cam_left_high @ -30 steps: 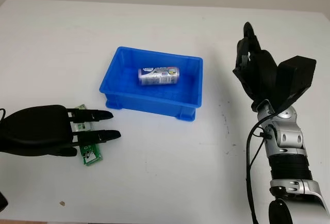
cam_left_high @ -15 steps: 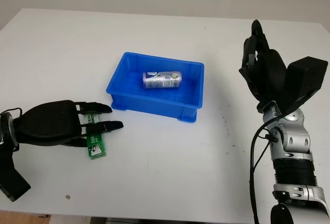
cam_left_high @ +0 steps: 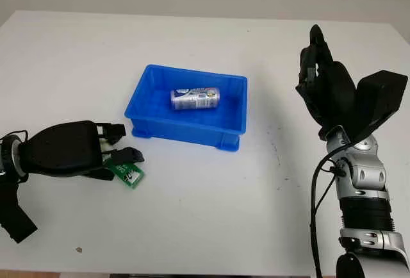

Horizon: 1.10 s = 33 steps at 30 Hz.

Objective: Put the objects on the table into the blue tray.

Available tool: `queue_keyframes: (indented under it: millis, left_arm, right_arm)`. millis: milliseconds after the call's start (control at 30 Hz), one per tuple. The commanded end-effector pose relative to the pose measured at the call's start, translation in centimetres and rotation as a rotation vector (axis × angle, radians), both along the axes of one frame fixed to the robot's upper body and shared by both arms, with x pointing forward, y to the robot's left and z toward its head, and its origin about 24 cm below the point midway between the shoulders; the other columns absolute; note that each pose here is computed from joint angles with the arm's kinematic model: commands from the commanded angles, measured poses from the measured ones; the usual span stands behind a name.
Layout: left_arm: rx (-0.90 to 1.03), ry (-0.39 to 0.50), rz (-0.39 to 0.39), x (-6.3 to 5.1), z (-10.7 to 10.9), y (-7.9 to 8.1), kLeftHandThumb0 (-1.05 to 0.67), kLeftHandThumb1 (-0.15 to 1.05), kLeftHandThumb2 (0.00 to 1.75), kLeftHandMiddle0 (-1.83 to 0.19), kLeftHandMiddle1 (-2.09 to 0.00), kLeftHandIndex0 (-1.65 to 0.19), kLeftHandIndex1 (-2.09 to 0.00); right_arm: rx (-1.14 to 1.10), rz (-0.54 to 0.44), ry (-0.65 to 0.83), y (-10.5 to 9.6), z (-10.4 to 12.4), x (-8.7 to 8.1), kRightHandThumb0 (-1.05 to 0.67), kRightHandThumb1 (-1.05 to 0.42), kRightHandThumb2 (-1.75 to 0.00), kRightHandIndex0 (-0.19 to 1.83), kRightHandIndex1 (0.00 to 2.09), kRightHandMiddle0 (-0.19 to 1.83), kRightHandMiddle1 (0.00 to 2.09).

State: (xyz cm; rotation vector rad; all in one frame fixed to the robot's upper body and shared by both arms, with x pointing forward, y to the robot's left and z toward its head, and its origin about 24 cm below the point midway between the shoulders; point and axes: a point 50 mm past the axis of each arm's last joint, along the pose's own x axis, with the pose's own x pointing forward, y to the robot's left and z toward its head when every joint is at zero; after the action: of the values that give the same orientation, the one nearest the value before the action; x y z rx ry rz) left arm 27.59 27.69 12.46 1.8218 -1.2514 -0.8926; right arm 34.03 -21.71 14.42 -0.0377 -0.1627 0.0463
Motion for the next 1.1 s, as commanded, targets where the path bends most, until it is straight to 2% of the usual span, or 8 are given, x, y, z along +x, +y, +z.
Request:
queue_keyframes:
  millis: [0, 133, 233, 500, 633, 767, 900, 1067]
  left_arm:
    - [-0.038, 0.056, -0.100, -0.8, -0.7, -1.7, -0.49, 1.05, 0.43, -0.98, -2.09, -0.37, -2.09]
    - [-0.122, 0.080, -0.253, -2.2, 1.2, -5.2, -0.48, 1.05, 0.43, -0.79, -2.09, -0.16, -2.09]
    - [-0.239, 0.144, -0.303, -3.6, 2.5, -7.2, -0.50, 1.05, 0.38, -0.82, -2.09, -0.29, -2.09]
    - [-0.395, 0.154, -0.345, -6.0, 6.9, -9.8, -0.33, 1.05, 0.29, -0.78, -2.09, -0.13, -2.09]
    - [-0.441, 0.093, -0.277, -6.2, 10.1, -10.0, -0.29, 1.05, 0.29, -0.75, -2.09, -0.10, -2.09]
    - [-0.580, -0.016, -0.134, -5.0, 15.0, -9.6, -0.48, 1.05, 0.39, -0.61, -2.09, -0.21, -2.09]
    - [-0.821, -0.075, -0.101, -2.2, 18.3, -9.6, -0.47, 1.05, 0.34, -0.57, -2.09, -0.20, -2.09]
    - [-0.867, -0.037, 0.117, 2.6, 22.2, -9.6, -0.43, 1.05, 0.38, -0.70, -2.09, -0.33, -2.09]
  right_arm:
    - [0.003, 0.002, -0.003, 0.0, 0.1, 0.1, -0.65, -1.05, -0.82, -0.19, 0.00, -0.19, 0.00]
    - [0.008, 0.004, 0.004, 0.0, 0.0, 0.2, -0.65, -1.05, -0.82, -0.19, 0.00, -0.19, 0.00]
    - [0.003, 0.003, 0.009, 0.0, -0.1, 0.2, -0.65, -1.05, -0.81, -0.19, 0.00, -0.19, 0.00]
    - [0.006, 0.012, 0.013, 0.1, -0.4, 0.4, -0.62, -1.05, -0.82, -0.19, 0.00, -0.19, 0.00]
    - [-0.015, 0.012, 0.019, 0.1, -0.6, 0.5, -0.64, -1.05, -0.81, -0.19, 0.00, -0.19, 0.00]
    - [-0.011, 0.014, 0.022, 0.2, -0.6, 0.6, -0.62, -1.05, -0.81, -0.19, 0.00, -0.19, 0.00]
    - [-0.004, 0.020, 0.018, 0.3, -0.7, 0.8, -0.64, -1.05, -0.80, -0.19, 0.00, -0.19, 0.00]
    - [-0.011, 0.024, 0.009, 0.5, -0.7, 0.9, -0.66, -1.05, -0.78, -0.19, 0.00, -0.19, 0.00]
